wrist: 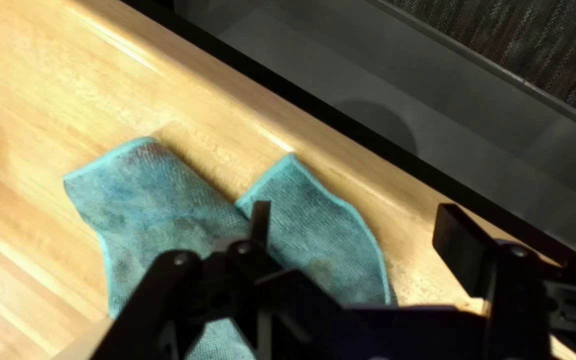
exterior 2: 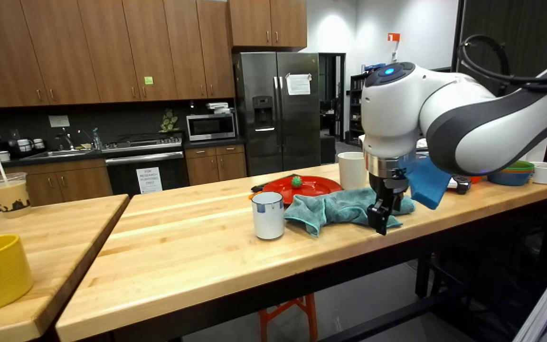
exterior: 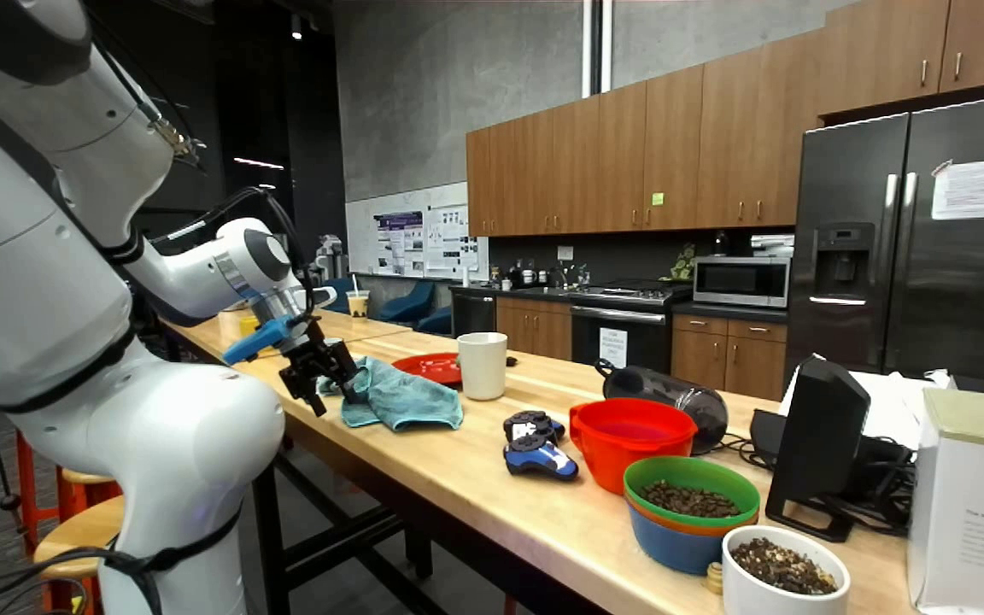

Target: Wipe the table with the blue towel

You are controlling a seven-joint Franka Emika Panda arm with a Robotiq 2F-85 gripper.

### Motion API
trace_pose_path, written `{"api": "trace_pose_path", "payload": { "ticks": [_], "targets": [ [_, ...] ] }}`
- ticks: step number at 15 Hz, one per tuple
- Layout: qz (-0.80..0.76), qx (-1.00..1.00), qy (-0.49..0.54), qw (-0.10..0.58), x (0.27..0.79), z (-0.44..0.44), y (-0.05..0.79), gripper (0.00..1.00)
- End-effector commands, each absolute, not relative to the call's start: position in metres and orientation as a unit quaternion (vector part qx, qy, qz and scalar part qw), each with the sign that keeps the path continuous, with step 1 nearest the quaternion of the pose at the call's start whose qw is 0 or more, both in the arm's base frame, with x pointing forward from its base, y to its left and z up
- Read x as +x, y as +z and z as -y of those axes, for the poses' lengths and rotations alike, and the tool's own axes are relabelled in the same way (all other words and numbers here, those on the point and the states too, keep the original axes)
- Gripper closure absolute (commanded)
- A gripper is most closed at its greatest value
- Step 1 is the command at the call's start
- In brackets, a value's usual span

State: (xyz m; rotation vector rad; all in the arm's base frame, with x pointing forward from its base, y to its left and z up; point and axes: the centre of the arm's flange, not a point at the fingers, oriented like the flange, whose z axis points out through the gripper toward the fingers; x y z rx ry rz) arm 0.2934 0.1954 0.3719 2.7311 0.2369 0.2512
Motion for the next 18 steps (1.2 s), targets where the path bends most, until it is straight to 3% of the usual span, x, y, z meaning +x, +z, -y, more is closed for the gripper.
{"api": "trace_pose_path", "payload": {
  "ticks": [1,2,4,6,7,9,13,15,16,17,18],
  "targets": [
    [-0.084,0.974,0.099,0.186,0.2861,-0.2001,0.3701,0.25],
    [-0.085,0.974,0.101,0.186,0.2856,-0.2009,0.3698,0.38],
    [-0.087,0.973,0.104,0.185,0.2850,-0.2023,0.3701,0.44],
    [-0.089,0.973,0.104,0.185,0.2845,-0.2030,0.3692,0.60],
    [-0.089,0.973,0.104,0.186,0.2848,-0.2033,0.3689,0.19],
    [-0.090,0.973,0.103,0.187,0.2845,-0.2034,0.3675,0.24],
    [-0.095,0.972,0.101,0.192,0.2842,-0.2050,0.3615,0.02],
    [-0.096,0.970,0.107,0.194,0.2865,-0.2046,0.3628,0.00],
    [-0.100,0.971,0.098,0.194,0.2859,-0.2052,0.3651,0.08],
    [-0.100,0.971,0.099,0.193,0.2859,-0.2056,0.3651,0.01],
    [-0.100,0.971,0.100,0.193,0.2860,-0.2057,0.3652,0.00]
  ]
}}
